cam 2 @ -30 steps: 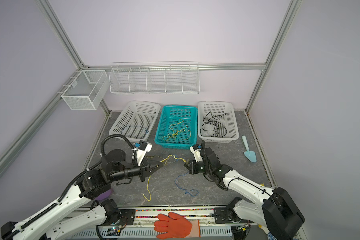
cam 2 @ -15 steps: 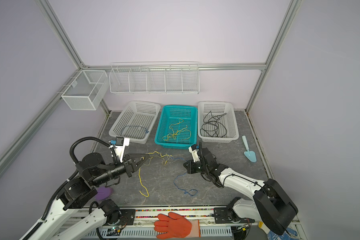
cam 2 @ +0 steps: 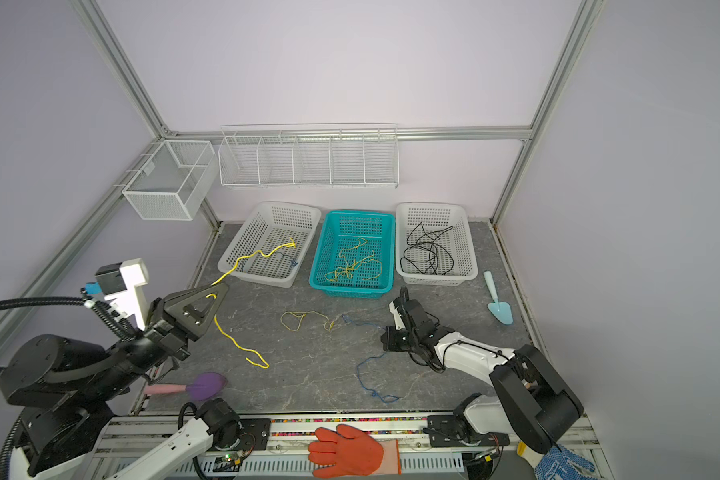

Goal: Untangle the cables

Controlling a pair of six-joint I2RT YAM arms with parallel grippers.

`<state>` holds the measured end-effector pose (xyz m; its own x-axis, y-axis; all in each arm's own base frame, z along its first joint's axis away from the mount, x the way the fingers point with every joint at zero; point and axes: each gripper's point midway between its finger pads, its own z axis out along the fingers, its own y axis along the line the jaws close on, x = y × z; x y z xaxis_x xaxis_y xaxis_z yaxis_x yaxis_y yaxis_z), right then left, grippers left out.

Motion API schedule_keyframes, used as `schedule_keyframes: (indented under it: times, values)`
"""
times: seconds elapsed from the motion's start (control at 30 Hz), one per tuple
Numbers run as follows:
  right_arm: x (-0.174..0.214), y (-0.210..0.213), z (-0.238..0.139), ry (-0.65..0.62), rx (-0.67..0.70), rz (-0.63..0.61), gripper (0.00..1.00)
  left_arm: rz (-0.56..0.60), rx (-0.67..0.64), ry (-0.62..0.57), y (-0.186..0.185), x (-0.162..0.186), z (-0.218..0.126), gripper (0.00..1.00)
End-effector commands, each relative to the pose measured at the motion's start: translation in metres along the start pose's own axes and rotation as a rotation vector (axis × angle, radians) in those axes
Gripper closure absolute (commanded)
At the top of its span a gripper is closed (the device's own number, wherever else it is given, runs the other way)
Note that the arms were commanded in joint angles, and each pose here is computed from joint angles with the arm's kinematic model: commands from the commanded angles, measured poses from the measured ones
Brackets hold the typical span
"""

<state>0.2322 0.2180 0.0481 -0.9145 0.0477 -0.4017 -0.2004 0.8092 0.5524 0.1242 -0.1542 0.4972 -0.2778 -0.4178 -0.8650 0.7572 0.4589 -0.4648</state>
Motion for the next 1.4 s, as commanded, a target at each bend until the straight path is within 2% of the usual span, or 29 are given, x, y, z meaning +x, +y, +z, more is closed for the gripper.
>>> schedule_keyframes:
  times: [0.0, 0.3, 0.5, 0.67, 0.83, 1.03, 1.37]
  values:
    - [-0.006, 0.005, -0.015, -0.062, -0.016, -0.05, 0.94, 0.012, -0.091, 0.136, 0.03, 0.034, 0.027, 1.0]
    - [-0.02, 0.008, -0.05, -0.228, -0.02, -0.096, 0.94, 0.118, -0.227, 0.337, 0.085, 0.074, 0.111, 1.0]
    - [-0.025, 0.015, -0.071, -0.325, -0.062, -0.117, 0.94, 0.203, -0.329, 0.421, 0.132, 0.094, 0.172, 1.0]
    - [-0.026, 0.019, -0.082, -0.37, -0.086, -0.133, 0.94, 0.177, -0.36, 0.457, 0.179, 0.113, 0.219, 1.0]
    - [-0.027, 0.022, -0.088, -0.397, -0.107, -0.142, 0.94, 0.218, -0.405, 0.498, 0.223, 0.134, 0.259, 1.0]
    - [-0.026, 0.026, -0.087, -0.388, -0.13, -0.148, 0.94, 0.237, -0.45, 0.503, 0.265, 0.154, 0.295, 1.0]
    - [-0.027, 0.03, -0.086, -0.383, -0.142, -0.155, 0.94, 0.235, -0.511, 0.561, 0.317, 0.196, 0.332, 1.0]
